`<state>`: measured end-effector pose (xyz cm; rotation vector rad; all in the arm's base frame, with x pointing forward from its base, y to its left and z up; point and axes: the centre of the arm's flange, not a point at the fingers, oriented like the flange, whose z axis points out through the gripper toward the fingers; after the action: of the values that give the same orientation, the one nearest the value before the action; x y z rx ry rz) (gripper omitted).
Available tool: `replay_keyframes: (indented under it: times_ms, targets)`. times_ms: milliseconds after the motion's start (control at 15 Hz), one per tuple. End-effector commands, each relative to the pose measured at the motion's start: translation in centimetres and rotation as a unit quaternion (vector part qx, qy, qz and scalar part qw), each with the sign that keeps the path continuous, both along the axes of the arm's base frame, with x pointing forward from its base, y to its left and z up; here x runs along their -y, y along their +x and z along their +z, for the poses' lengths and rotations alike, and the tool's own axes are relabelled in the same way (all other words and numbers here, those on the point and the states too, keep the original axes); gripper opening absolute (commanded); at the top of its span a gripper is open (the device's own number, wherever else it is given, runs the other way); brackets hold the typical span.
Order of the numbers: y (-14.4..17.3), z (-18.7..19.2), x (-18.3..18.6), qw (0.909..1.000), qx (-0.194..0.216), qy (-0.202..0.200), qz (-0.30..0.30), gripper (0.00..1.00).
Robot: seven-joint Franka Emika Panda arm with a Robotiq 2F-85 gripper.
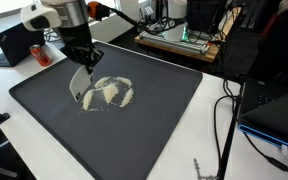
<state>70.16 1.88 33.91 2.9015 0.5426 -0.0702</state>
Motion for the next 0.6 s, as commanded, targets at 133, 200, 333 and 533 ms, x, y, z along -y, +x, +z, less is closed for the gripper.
replay_keyframes:
  times_ms: [133,200,333,533]
  targets:
    - [0.0,2.0,5.5,0.9947,-0.07,0.067,0.036,0.01]
    - [0.0,2.3,6.2,0.9933,-0.079,0.074,0.04,0.01]
    - [-0.1,2.8,7.9,0.9907,-0.09,0.092,0.045,0.01]
    - [-0.4,3.3,10.5,0.9854,-0.087,0.137,0.054,0.01]
